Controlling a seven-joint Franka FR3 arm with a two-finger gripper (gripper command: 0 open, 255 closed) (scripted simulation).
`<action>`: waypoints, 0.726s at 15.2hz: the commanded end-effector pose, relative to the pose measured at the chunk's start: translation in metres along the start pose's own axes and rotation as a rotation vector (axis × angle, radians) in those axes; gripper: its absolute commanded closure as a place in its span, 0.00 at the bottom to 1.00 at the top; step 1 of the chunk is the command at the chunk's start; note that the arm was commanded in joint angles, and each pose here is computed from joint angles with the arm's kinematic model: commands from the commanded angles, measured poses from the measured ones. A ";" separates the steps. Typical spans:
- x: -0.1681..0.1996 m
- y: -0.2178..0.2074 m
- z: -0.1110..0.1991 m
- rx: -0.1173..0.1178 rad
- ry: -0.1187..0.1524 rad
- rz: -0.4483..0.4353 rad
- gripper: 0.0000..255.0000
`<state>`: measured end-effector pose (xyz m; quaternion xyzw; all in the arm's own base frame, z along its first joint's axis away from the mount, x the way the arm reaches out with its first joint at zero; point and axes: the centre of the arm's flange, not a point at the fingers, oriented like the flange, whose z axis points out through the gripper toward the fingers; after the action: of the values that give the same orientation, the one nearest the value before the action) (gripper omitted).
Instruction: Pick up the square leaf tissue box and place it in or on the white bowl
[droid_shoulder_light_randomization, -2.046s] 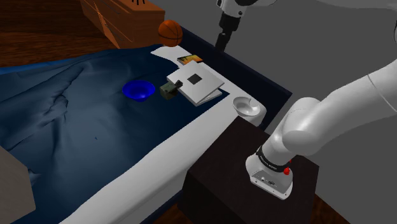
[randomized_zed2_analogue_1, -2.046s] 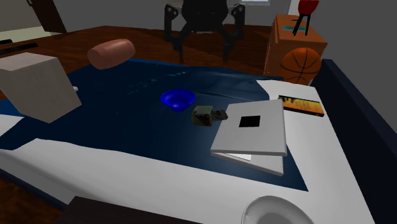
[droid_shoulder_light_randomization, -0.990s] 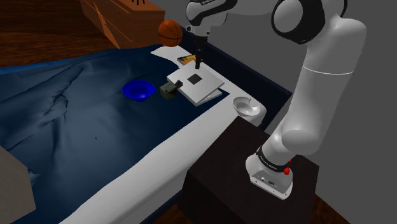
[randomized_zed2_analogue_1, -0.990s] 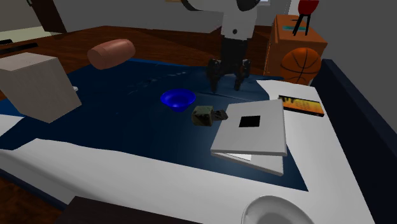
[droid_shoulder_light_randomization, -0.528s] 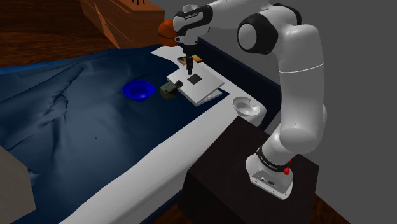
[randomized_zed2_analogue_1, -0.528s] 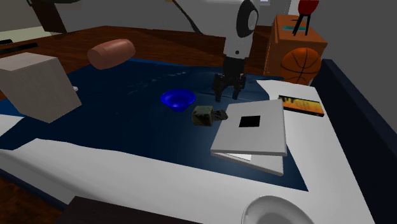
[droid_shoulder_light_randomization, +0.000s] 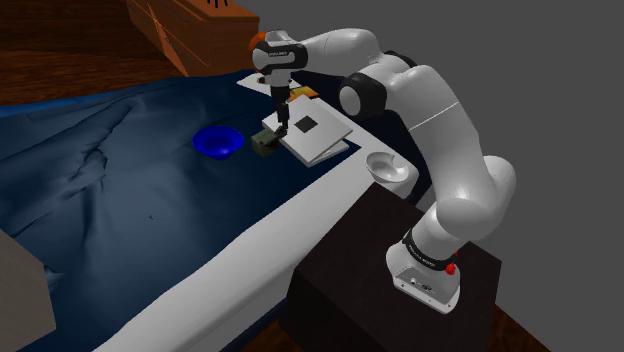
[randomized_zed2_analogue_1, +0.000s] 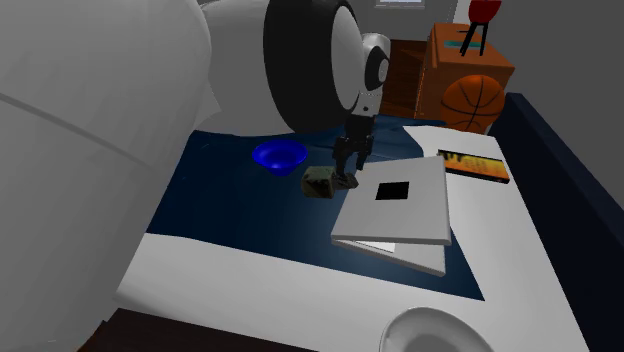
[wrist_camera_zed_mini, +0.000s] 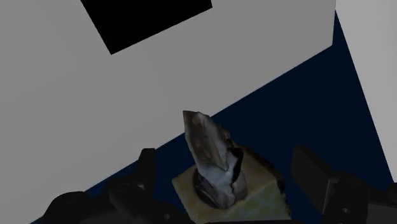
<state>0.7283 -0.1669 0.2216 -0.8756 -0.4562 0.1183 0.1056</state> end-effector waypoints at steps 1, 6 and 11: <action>0.002 0.004 0.011 0.003 -0.002 -0.009 0.00; 0.002 0.004 0.037 0.003 -0.002 -0.009 0.00; 0.002 0.004 0.040 0.003 -0.002 -0.009 0.00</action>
<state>0.7210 -0.1643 0.1821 -0.8732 -0.4602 0.1197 0.1071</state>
